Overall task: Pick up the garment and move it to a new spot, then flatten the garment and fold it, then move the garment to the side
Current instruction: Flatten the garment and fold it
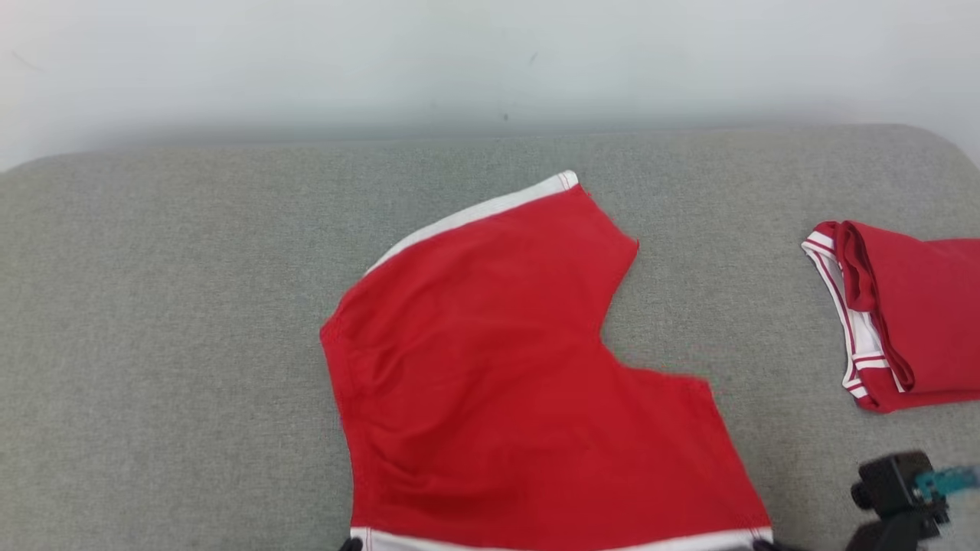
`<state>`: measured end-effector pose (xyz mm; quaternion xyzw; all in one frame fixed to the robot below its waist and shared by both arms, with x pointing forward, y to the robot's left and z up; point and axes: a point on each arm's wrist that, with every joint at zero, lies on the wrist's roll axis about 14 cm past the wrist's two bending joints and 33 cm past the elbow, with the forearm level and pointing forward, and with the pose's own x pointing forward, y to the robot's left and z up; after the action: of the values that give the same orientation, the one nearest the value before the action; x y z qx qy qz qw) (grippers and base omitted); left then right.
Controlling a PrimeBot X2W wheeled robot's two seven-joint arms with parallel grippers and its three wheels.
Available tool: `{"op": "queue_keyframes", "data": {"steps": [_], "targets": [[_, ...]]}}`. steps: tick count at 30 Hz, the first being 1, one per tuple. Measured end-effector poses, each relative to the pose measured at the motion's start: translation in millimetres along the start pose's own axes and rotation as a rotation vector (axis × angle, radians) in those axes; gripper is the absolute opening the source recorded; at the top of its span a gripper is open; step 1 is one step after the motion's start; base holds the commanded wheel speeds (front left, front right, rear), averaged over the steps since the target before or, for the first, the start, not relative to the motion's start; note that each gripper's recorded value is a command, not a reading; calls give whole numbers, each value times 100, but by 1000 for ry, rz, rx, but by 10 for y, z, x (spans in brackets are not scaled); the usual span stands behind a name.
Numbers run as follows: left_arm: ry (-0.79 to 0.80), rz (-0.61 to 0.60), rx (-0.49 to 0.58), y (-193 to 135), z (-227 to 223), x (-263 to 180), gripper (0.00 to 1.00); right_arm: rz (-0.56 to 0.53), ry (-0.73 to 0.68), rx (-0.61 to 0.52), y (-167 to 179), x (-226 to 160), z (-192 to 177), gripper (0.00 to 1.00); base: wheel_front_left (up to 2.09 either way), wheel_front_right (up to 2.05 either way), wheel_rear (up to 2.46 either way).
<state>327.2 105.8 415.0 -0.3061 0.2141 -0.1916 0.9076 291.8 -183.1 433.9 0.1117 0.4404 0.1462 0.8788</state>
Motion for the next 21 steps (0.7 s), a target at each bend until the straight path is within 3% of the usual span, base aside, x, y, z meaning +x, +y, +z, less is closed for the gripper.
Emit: {"op": "queue_keyframes", "data": {"steps": [3,7,14,21], "targets": [[44,17,1,62,-114,-123,0,9,77,37,38,-72,-259,0,0,0,0],[67,46,23,177,-140,-241,0,53,102,46,177,-133,-344,0,0,0,0],[-46,-5,-3,-18,114,-134,0,77,-109,-63,273,-102,297,0,0,0,0],[-170,-9,-4,-100,466,106,0,56,-221,-207,288,199,968,0,0,0,0]]}}
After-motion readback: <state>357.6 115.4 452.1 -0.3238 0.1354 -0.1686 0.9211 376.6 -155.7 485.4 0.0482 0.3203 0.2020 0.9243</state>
